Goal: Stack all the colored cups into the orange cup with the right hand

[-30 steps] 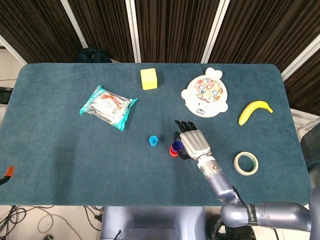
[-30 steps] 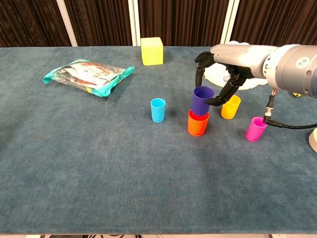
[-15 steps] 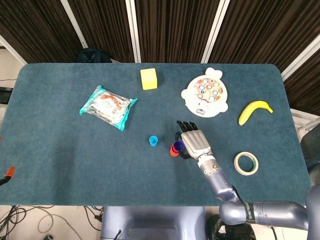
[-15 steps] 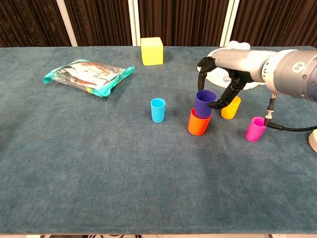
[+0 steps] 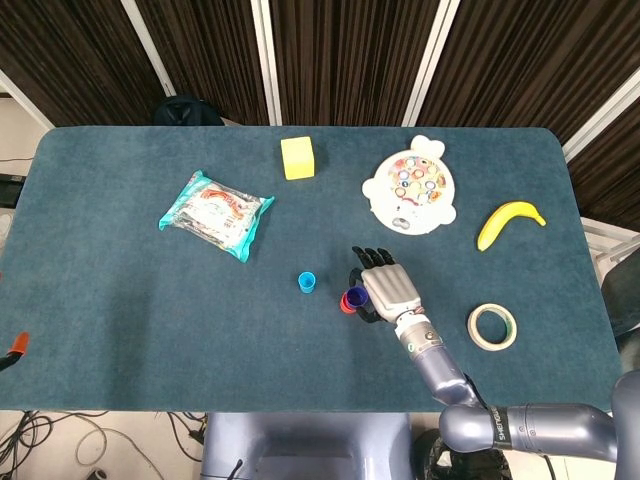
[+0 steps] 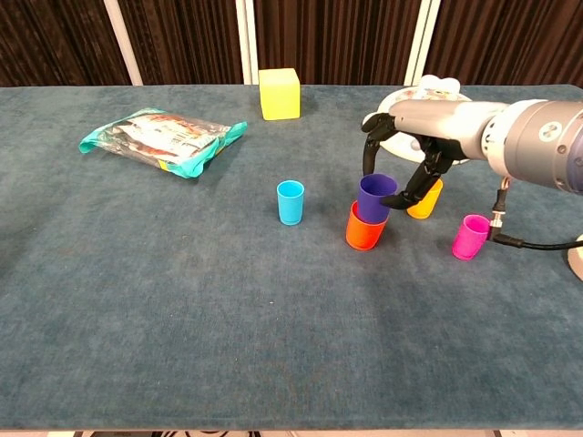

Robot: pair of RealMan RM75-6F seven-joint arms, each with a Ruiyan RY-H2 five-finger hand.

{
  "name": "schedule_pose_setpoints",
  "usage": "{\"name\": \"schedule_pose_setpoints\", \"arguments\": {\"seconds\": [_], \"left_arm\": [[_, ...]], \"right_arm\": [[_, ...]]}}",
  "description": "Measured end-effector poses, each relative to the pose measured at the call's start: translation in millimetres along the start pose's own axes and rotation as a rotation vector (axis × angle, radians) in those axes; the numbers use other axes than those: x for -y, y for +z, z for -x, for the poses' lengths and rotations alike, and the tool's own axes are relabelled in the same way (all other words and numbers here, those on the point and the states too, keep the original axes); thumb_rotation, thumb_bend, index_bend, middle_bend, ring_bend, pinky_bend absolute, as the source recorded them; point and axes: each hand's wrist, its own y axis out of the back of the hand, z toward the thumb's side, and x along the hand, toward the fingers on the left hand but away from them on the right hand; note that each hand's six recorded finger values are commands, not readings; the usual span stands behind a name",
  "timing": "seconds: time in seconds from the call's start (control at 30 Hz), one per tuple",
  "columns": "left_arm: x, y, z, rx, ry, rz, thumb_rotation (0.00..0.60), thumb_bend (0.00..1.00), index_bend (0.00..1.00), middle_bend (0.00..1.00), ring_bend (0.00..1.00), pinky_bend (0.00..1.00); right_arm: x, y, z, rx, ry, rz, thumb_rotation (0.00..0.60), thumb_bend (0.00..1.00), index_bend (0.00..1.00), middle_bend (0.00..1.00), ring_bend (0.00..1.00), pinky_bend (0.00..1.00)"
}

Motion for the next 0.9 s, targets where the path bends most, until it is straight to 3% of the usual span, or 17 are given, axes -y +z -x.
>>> {"name": "schedule_pose_setpoints", "arguments": {"seconds": [0.13, 0.23, 0.5, 0.9], "left_arm": [[0, 0, 0, 0.0, -0.003, -0.002, 0.6, 0.27, 0.02, 0.03, 0.0, 0.0], [1, 0, 0, 0.001, -0.006, 0.001, 0.6, 0.27, 0.02, 0.03, 0.0, 0.0], [1, 0, 0, 0.003, -0.012, 0.009, 0.6, 0.27, 0.02, 0.03, 0.0, 0.0], [4, 0, 1, 0.005, -0.047, -0.006, 0.6, 0.27, 0.02, 0.03, 0.0, 0.0]], "right_arm": [[2, -1, 2, 0.007, 0.007, 0.001, 0.6, 0.41, 0.21, 0.01, 0.02, 0.0], [4, -2, 2, 0.009, 0.011, -0.002, 0.6, 0.41, 0.17, 0.01, 0.02, 0.0], [2, -2, 2, 0.013, 0.012, -0.004, 0.6, 0.41, 0.17, 0.01, 0.02, 0.0], [-23, -22, 7, 0.07, -0.049, 0.011, 0.6, 0.41, 0.17, 0.01, 0.02, 0.0]]}}
